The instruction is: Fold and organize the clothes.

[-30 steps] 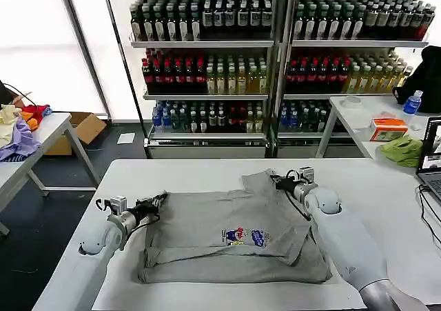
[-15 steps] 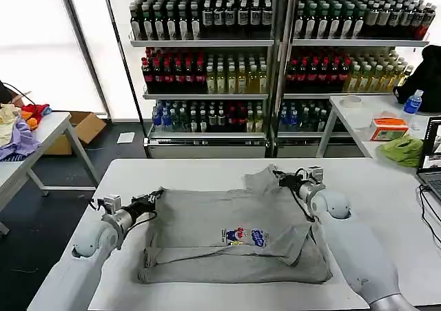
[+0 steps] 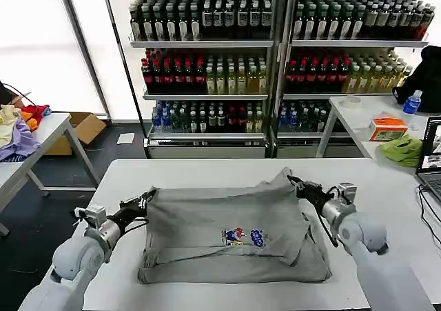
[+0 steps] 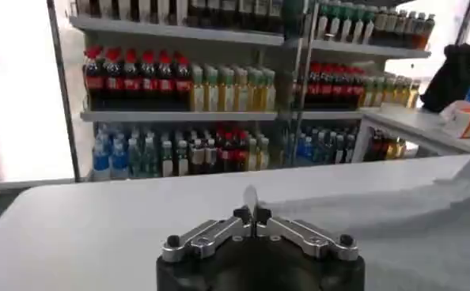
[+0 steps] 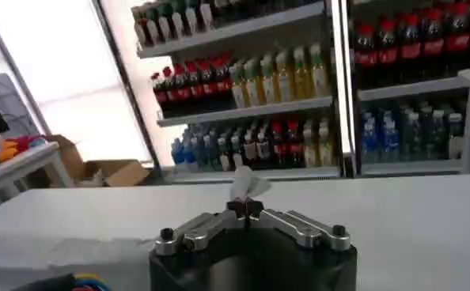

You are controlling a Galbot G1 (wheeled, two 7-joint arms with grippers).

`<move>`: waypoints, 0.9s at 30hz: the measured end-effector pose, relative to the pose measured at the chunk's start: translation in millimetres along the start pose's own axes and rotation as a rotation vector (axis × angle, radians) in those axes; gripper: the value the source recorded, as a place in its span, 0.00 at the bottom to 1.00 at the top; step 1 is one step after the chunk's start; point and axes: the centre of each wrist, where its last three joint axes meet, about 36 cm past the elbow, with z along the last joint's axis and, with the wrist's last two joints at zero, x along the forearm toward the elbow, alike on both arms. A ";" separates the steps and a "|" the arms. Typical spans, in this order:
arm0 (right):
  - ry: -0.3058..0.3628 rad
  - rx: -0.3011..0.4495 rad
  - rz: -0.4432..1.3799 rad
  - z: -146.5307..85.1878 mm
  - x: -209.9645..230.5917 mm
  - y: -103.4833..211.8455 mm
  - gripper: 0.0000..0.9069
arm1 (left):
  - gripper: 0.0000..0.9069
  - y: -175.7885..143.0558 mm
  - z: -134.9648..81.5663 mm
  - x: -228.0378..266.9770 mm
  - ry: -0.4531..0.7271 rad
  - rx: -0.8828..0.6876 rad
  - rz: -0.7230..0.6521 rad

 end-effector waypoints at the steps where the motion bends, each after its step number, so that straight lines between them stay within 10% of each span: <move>1: 0.002 0.004 0.007 2.7 8.8 2.1 0.00 | 0.01 -2.9 1.0 5.6 0.002 -0.005 -0.004; 11: 0.052 0.065 0.071 36.3 90.4 34.8 0.00 | 0.01 -35.9 22.7 65.4 0.053 -0.076 -0.027; 12: 0.063 0.072 0.075 39.9 96.7 38.5 0.18 | 0.53 -38.9 24.7 70.3 0.056 -0.082 -0.027; 13: 0.075 0.079 0.080 43.4 101.9 41.6 1.00 | 1.00 -42.1 27.1 74.8 0.060 -0.086 -0.026; 27: 0.083 0.165 0.163 57.8 140.3 50.3 1.00 | 1.00 -74.1 46.7 117.3 0.129 -0.150 -0.038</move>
